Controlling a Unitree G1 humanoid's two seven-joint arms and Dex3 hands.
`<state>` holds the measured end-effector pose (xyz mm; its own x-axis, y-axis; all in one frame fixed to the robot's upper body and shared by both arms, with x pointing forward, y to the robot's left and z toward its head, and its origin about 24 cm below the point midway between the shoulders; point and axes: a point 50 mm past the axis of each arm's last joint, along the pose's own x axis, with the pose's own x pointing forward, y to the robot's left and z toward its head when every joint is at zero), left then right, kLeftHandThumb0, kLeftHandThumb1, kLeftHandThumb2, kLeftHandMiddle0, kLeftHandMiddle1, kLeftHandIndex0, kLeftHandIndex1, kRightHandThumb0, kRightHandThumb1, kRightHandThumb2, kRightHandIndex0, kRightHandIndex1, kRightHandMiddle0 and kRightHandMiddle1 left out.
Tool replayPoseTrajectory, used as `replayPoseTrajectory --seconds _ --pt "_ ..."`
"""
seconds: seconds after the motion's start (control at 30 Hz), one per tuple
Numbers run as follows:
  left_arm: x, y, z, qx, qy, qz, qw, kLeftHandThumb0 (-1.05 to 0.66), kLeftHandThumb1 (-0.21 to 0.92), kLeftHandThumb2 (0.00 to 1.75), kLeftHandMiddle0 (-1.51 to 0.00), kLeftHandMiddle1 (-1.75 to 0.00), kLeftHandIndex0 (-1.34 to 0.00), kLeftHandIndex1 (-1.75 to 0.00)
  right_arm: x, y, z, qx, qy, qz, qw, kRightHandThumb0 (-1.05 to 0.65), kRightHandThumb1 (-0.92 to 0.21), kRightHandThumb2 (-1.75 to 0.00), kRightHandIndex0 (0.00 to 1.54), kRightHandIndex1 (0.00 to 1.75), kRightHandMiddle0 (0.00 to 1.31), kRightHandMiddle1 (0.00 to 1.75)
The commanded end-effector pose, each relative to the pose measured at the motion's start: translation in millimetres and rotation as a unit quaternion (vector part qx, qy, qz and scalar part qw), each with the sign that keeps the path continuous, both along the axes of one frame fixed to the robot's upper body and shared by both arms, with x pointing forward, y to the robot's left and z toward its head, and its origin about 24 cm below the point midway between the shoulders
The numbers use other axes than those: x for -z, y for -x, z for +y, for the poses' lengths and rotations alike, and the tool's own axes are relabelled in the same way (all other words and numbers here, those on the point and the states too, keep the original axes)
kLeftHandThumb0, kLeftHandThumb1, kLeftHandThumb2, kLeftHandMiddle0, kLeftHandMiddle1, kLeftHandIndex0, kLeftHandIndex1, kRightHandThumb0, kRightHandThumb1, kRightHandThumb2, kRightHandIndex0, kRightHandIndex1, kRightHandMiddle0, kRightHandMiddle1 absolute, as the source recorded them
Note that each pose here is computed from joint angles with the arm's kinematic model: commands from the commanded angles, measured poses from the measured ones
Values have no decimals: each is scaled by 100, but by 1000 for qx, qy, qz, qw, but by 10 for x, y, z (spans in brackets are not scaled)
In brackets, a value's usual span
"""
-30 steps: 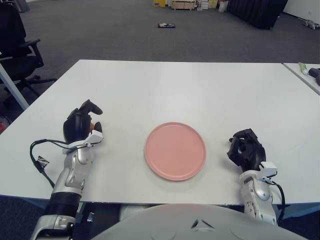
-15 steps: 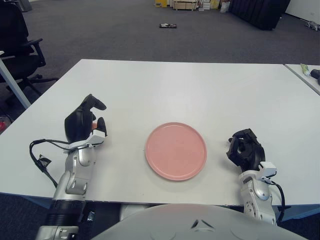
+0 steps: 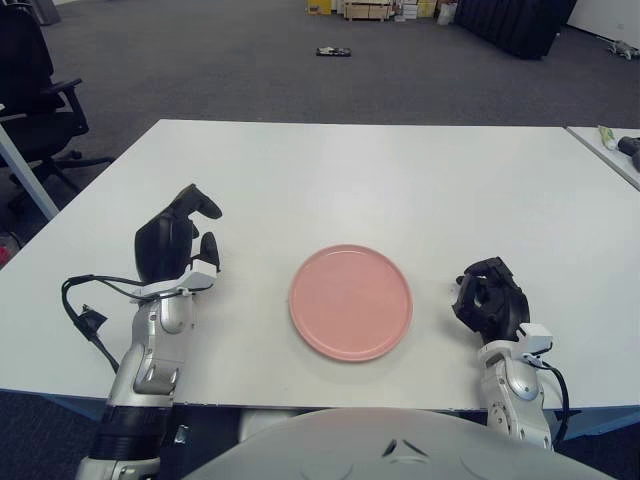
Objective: Put the apple into the plate.
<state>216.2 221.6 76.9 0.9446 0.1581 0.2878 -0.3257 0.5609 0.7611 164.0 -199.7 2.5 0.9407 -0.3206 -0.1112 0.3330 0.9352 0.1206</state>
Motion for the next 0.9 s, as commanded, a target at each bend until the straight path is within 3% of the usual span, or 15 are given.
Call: replayPoseTrajectory --seconds 0.0,0.1,0.13,0.17,0.2,0.3,0.47,0.6,0.73,0.87 --pt "-27 3 50 19 -27 12 999 -1 -4 171 -87 -175 -66 -171 -42 -24 0 0 0 -8 1000 -43 -49 -111 112 175 47 175" --pt "-1 -2 106 17 -37 31 999 -1 6 159 -77 -173 -64 -168 -43 -21 -1 -1 1 -8 1000 -42 -49 -111 111 175 47 175" --pt "2 -1 112 15 -39 37 998 -16 22 139 -50 -171 -57 -170 -43 -20 -1 -1 1 -7 1000 -42 -50 -110 111 175 47 175" --pt "1 2 117 9 -46 49 998 -25 34 125 -32 -170 -53 -171 -43 -19 -2 0 0 -8 1000 -42 -50 -110 111 175 46 175" --pt "0 5 120 5 -51 56 997 -43 36 115 -20 -162 -34 -169 -43 -18 -2 0 0 -8 1000 -42 -51 -109 110 175 46 175" --pt "-6 14 133 -8 -72 87 994 -67 40 99 -7 -148 -11 -164 -44 -16 0 1 -2 -9 1000 -42 -51 -109 110 175 46 175" --pt "-7 29 166 -33 -135 174 975 -90 57 70 -1 -80 -2 -88 -44 -11 3 1 -3 -9 1000 -42 -51 -108 109 175 46 175" --pt "-15 40 186 -47 -173 226 957 -101 73 50 0 -38 0 -37 -44 -8 4 -2 2 -5 1000 -42 -52 -108 109 175 45 175" --pt "-20 49 200 -57 -193 255 946 -104 83 39 0 -16 0 -10 -45 -4 4 -2 3 -4 1000 -42 -52 -108 109 175 45 175" --pt "-7 58 208 -65 -212 278 935 -105 89 33 0 -4 0 -3 -45 -2 2 1 -2 -4 1000 -42 -52 -108 110 175 45 175"
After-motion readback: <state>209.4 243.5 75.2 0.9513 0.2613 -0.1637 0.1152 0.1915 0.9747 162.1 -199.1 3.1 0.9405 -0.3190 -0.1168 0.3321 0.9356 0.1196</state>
